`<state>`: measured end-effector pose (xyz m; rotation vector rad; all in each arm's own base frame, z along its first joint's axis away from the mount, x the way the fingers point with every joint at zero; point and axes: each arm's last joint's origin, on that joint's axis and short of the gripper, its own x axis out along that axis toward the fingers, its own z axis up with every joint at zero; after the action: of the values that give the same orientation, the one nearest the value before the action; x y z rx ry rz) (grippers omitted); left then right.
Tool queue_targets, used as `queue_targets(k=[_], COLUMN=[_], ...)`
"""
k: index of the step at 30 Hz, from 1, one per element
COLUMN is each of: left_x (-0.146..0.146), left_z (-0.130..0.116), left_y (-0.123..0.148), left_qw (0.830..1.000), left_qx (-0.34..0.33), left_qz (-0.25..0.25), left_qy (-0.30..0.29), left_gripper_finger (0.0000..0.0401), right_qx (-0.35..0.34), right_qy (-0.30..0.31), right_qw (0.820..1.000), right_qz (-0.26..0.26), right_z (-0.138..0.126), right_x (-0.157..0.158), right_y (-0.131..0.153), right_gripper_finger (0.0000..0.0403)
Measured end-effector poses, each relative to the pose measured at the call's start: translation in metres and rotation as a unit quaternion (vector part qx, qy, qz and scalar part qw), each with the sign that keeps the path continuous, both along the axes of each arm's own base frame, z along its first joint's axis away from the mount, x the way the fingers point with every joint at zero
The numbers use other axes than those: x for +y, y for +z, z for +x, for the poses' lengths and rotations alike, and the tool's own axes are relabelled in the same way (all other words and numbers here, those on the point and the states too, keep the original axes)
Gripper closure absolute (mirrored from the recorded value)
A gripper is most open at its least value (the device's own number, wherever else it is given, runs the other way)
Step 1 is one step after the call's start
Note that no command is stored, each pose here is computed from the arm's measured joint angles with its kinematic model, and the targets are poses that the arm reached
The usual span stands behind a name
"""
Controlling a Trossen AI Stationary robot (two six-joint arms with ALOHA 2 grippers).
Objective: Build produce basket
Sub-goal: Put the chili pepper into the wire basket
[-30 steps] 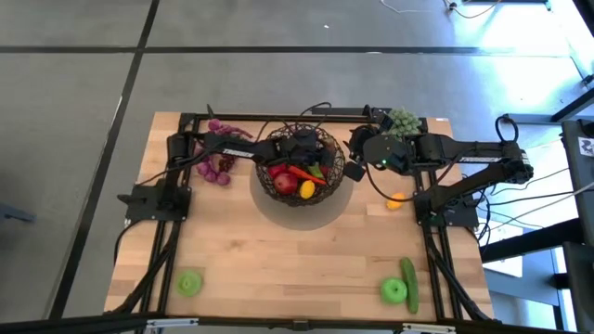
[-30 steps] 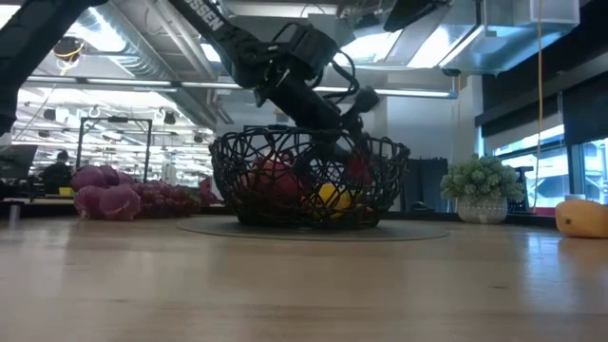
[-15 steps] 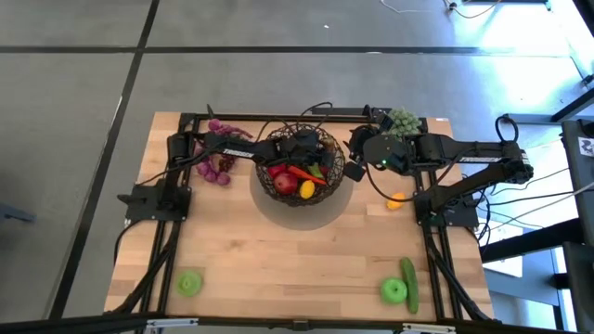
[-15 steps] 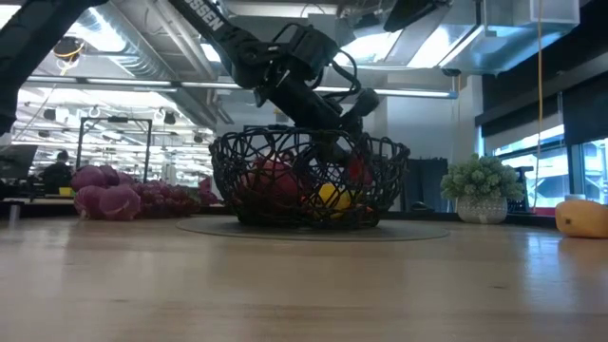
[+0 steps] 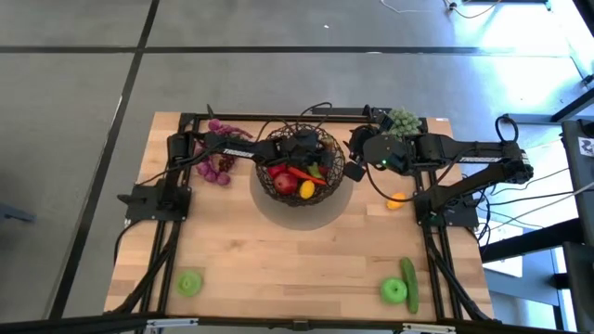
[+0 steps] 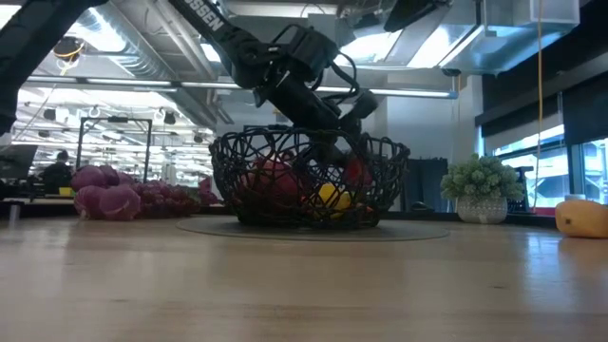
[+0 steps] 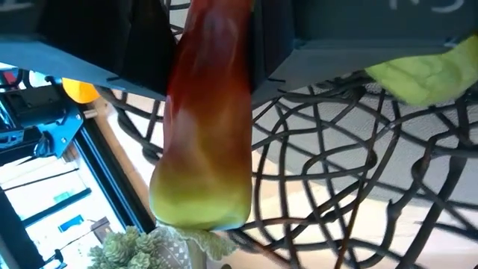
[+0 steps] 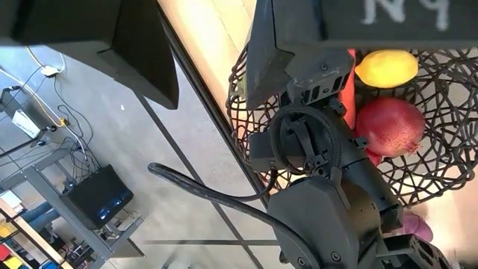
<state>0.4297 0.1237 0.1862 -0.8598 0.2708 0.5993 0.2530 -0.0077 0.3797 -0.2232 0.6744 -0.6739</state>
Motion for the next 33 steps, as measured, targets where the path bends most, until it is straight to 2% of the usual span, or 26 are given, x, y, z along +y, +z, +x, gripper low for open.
queue_targets(k=[7,11,24,33], left_x=[0.0000,0.0002,0.0034,0.0048], left_z=[0.0001,0.0007,-0.0007,-0.0002], left_y=[0.0004,0.0016,0.0001,0.0032], left_qw=[1.000,1.000,0.999,0.999], left_qx=[-0.007,-0.008,-0.008,-0.020], left_qz=[-0.010,0.001,-0.026,-0.019], left_qy=[0.006,0.000,-0.046,-0.047], left_gripper_finger=[0.0293,0.0296,0.0247,0.0241], right_qx=[-0.001,-0.001,0.000,0.002], right_qy=[0.000,0.000,0.000,0.001], right_qw=[1.000,1.000,1.000,1.000], right_qz=[0.000,0.001,0.000,-0.002], right_z=[0.0000,0.0000,0.0000,0.0000], right_x=[0.0001,0.0001,0.0001,0.0001], right_y=[0.0000,0.0000,0.0000,0.0000], right_gripper_finger=[0.0248,0.0248,0.0248,0.0248])
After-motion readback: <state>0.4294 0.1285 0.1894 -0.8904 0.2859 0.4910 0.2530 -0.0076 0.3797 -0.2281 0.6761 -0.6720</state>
